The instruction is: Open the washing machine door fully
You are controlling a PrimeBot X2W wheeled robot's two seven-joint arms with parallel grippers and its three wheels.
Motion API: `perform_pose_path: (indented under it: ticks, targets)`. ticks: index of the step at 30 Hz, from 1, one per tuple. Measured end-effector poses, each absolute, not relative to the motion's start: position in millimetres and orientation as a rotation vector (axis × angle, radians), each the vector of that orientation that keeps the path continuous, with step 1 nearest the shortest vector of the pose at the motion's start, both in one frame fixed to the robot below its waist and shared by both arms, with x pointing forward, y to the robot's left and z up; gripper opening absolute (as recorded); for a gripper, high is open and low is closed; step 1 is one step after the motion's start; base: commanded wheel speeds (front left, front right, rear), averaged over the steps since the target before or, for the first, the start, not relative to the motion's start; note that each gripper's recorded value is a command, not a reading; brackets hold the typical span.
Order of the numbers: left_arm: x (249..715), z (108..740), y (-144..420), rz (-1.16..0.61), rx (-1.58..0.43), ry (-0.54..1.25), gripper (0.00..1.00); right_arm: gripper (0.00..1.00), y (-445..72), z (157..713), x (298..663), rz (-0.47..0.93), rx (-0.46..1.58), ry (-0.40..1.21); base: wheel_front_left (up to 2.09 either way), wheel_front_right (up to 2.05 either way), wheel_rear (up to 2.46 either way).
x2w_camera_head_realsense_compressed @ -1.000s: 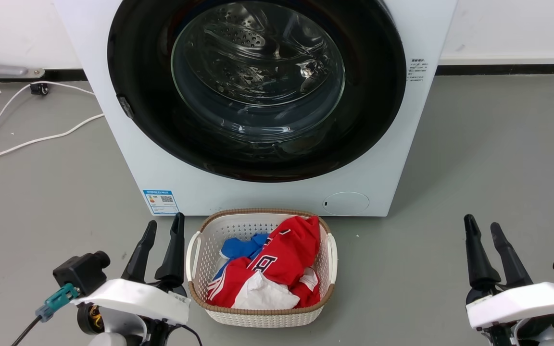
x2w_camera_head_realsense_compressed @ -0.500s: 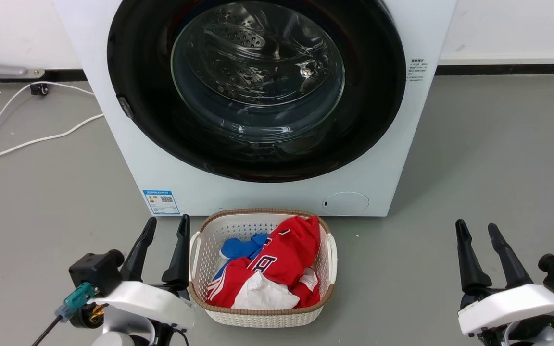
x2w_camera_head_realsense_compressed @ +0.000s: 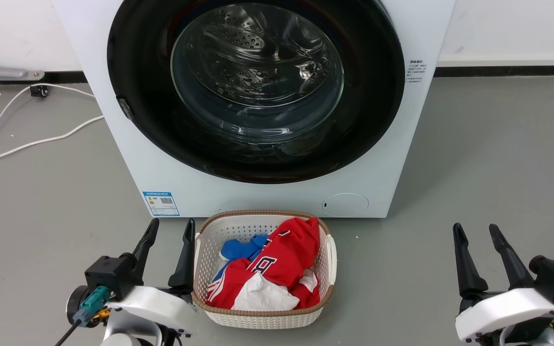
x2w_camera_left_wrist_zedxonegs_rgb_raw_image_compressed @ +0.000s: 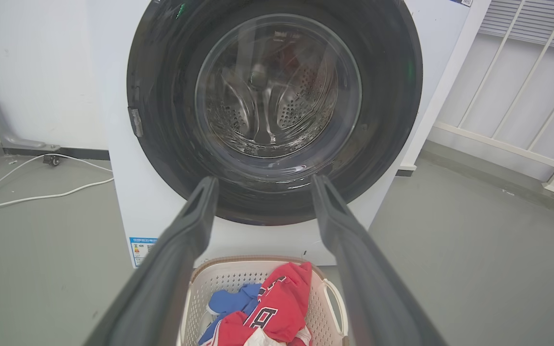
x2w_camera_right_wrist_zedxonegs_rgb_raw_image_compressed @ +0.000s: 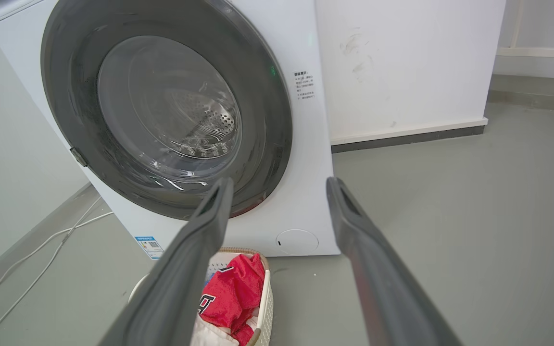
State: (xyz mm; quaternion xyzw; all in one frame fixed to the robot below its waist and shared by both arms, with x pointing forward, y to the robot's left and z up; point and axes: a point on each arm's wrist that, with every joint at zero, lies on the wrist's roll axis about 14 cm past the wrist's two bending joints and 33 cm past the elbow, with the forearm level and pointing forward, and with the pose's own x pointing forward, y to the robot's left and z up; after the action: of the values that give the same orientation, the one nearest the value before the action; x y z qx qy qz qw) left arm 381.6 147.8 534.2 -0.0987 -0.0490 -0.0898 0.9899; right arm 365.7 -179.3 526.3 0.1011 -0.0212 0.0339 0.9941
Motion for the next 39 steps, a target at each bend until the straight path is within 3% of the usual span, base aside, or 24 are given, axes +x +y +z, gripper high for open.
perform_pose_path:
  ticks: [39]
  targets:
    - [378.9, 524.5, 141.8, -0.215, -0.026, -0.121, 1.00, 1.00, -185.0, 529.9, 355.4, 0.055, 0.035, -0.090, 0.00, 0.00, 0.00]
